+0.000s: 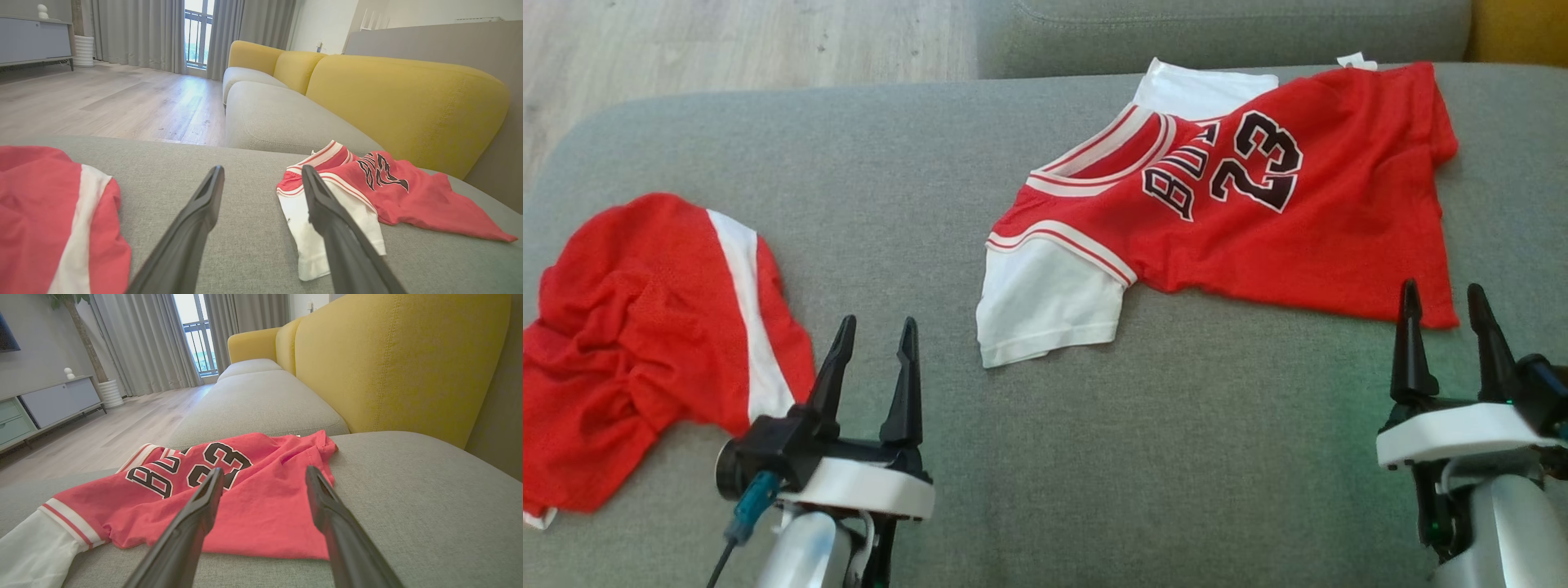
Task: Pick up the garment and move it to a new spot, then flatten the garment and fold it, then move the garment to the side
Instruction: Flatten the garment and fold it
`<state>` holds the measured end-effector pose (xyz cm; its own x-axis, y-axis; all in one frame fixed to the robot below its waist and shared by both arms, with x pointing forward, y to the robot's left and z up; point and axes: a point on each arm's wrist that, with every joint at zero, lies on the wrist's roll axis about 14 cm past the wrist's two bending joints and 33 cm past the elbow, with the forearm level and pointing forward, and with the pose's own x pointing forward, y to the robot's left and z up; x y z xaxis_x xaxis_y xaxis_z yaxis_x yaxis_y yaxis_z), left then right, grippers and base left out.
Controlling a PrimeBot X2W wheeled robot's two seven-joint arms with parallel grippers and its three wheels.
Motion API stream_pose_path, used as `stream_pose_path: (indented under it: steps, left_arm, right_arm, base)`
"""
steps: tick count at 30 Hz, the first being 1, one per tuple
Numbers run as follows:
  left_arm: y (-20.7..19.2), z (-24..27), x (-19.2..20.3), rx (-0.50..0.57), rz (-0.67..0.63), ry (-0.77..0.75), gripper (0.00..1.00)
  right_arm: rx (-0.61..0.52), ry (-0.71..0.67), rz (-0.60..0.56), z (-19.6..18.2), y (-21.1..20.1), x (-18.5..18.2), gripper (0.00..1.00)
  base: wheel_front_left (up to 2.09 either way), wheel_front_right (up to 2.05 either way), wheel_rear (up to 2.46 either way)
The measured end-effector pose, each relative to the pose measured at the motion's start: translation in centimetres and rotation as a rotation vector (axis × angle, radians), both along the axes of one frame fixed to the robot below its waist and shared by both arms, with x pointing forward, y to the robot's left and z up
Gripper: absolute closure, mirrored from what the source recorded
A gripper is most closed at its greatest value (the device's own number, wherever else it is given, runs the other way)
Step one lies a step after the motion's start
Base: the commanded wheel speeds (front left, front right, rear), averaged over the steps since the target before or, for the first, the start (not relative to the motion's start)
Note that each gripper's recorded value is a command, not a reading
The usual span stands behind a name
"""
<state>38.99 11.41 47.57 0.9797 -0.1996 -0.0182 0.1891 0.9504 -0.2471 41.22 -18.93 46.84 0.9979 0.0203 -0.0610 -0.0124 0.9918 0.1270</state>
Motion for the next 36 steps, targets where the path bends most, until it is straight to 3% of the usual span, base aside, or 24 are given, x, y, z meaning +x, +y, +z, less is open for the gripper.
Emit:
stream_pose_path:
  steps: [10,26,27,29,36]
  left_arm:
    - [-5.1,-5.5,0.0,0.032,-0.197,0.185,0.0]
    - [-8.0,-9.7,1.7,0.022,-0.296,0.335,0.0]
    - [-8.2,-9.8,1.8,0.026,-0.304,0.336,0.51]
    - [-8.3,-9.6,2.1,0.019,-0.304,0.329,1.0]
    - [-7.8,-7.9,3.0,-0.002,-0.278,0.258,1.0]
  right_arm:
    - [-0.005,0.032,-0.022,-1.2,-0.8,0.1,0.0]
    - [-0.002,0.058,-0.063,-2.6,-2.3,1.1,0.0]
    - [-0.001,0.059,-0.068,-2.6,-2.4,1.1,0.0]
    - [-0.006,0.075,-0.085,-3.0,-3.0,1.0,0.0]
    - [-0.02,0.219,-0.155,-6.4,-5.4,-0.1,0.0]
  base:
    - [0.0,0.0,0.0]
    - [0.0,0.0,0.0]
    - [0.0,0.0,0.0]
    - [0.0,0.0,0.0]
    - [0.0,0.0,0.0]
